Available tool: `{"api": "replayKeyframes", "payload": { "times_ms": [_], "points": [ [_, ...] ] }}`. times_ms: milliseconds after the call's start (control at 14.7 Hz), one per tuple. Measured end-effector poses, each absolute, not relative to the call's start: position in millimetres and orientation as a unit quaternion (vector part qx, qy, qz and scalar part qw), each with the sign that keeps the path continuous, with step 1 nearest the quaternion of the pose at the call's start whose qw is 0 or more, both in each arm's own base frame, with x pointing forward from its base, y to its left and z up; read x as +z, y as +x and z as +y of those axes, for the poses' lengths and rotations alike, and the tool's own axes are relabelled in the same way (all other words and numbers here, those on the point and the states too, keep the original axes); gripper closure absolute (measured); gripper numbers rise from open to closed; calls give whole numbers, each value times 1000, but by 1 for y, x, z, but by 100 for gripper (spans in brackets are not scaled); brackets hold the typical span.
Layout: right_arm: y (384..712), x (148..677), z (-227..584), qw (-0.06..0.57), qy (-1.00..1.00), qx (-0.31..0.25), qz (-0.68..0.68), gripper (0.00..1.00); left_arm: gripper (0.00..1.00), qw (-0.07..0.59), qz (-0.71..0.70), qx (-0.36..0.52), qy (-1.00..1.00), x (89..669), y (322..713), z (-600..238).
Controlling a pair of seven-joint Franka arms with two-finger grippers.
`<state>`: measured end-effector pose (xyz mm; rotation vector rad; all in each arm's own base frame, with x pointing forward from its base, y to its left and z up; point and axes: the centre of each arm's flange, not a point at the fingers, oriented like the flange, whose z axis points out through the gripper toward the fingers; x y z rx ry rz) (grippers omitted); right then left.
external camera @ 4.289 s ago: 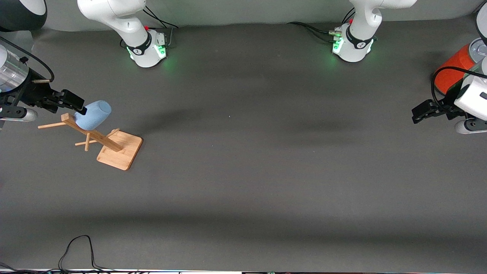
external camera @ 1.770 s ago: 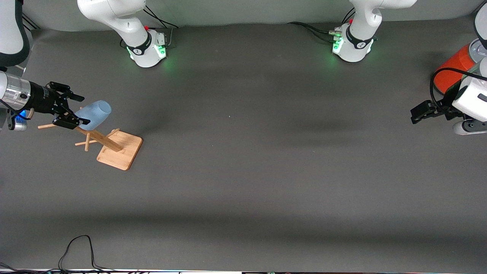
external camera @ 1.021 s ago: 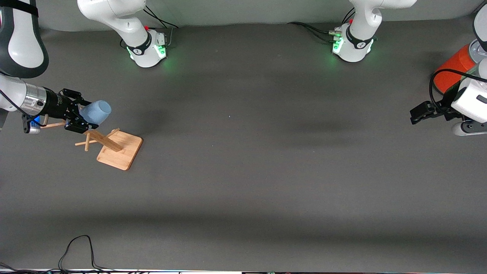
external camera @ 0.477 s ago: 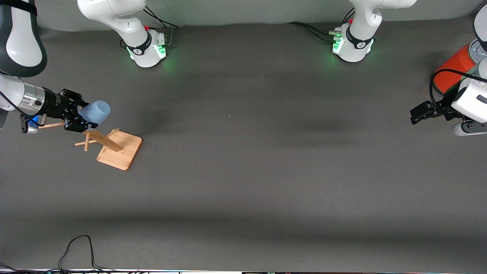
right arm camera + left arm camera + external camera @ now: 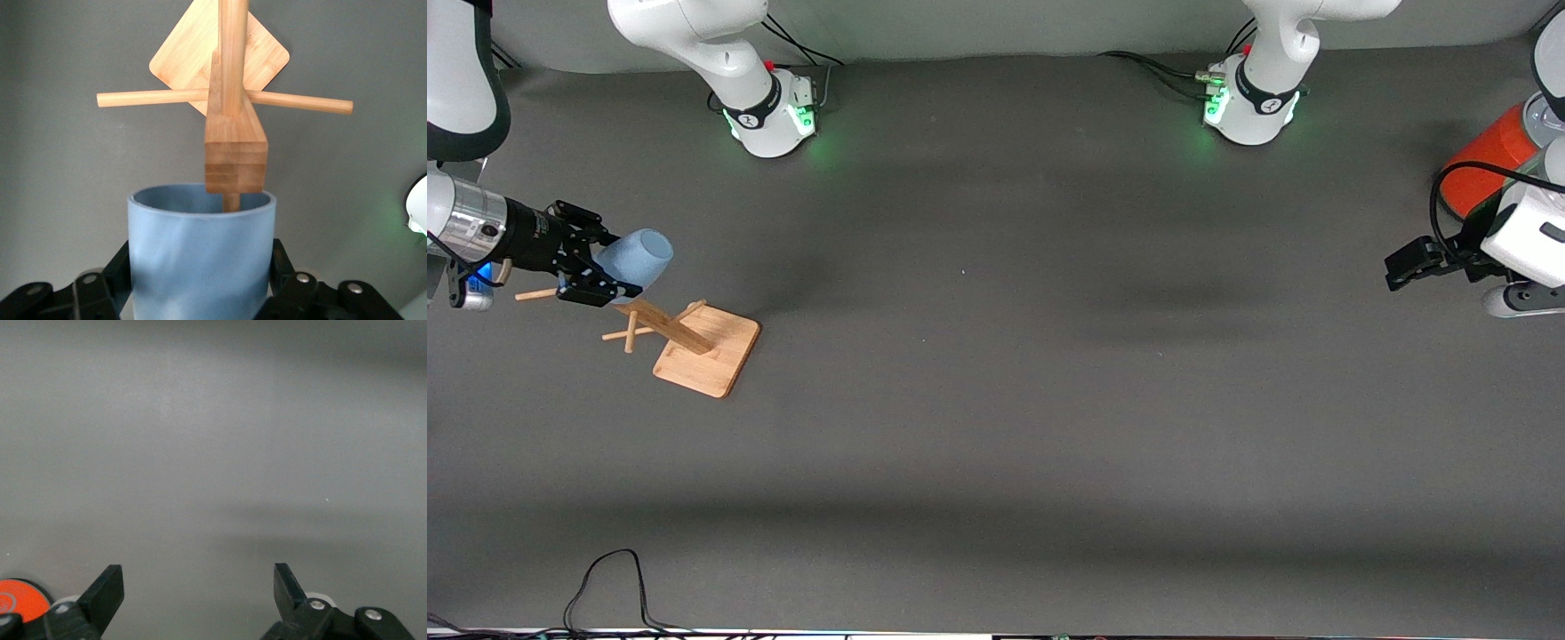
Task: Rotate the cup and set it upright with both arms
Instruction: 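Pull the blue cup off the peg with the right gripper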
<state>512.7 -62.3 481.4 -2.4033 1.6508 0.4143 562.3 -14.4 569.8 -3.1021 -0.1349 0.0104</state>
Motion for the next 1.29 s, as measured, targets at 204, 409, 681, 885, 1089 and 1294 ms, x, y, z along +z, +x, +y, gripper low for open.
{"api": "replayKeyframes", "payload": {
  "times_ms": [204, 409, 681, 885, 1089, 1294],
  "points": [
    [514, 485, -59, 101, -806, 140, 567, 19, 0, 18, -43, 4, -999, 570, 562, -14],
    [517, 495, -41, 106, -804, 148, 566, 19, 0, 18, -43, 4, -999, 569, 562, -14],
    [523, 515, 2, 102, -801, 145, 572, 19, 0, 18, -44, 4, -999, 569, 563, -14],
    [526, 537, 53, 112, -795, 145, 579, 19, 0, 18, -44, 4, -999, 569, 563, -14],
    [526, 558, 105, 113, -794, 139, 581, 19, 0, 18, -44, 4, -999, 569, 563, -14],
    [530, 570, 157, 111, -791, 135, 587, 19, 0, 19, -44, 5, -999, 568, 563, -14]
  ]
}}
